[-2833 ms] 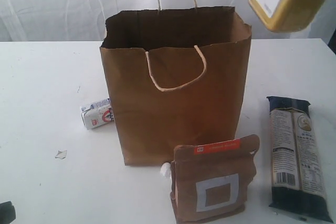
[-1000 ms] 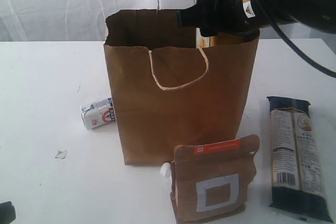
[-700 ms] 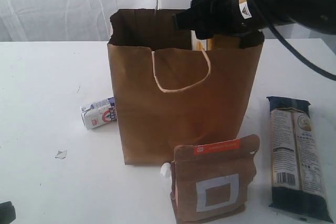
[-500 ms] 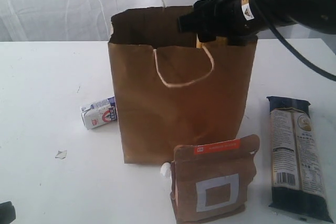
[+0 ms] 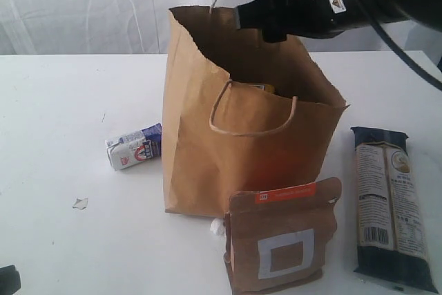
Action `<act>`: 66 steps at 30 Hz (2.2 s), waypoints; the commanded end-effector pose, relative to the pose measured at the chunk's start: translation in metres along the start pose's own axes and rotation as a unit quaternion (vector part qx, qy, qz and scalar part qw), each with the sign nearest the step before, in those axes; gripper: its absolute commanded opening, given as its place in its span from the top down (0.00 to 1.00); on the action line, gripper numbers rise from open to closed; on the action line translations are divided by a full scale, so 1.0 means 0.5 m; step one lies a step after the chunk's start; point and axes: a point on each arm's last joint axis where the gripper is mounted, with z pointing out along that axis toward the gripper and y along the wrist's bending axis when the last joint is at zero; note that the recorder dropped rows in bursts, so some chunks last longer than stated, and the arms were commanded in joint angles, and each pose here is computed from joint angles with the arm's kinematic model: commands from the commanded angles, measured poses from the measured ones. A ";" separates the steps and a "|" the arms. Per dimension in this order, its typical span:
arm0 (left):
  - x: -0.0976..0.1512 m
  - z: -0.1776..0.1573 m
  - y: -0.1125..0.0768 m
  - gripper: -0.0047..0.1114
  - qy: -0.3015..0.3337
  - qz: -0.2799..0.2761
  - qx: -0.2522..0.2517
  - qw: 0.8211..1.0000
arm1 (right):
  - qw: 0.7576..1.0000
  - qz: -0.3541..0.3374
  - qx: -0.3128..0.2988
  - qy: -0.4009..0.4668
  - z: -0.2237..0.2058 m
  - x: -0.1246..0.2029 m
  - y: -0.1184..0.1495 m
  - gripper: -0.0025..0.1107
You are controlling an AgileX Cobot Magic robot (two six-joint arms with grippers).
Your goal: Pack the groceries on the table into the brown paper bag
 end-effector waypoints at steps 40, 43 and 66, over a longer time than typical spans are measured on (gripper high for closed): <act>0.002 0.000 -0.001 0.96 -0.001 -0.002 0.003 1.000 | 0.937 0.174 0.192 0.234 -0.062 0.294 -0.193 0.42; 0.002 0.000 -0.001 0.96 -0.001 -0.002 0.003 1.000 | 0.936 0.142 0.167 0.277 -0.020 0.314 -0.193 0.42; 0.002 0.000 -0.001 0.96 -0.001 -0.002 0.003 1.000 | 0.959 -0.002 0.091 0.269 -0.043 0.293 -0.179 0.29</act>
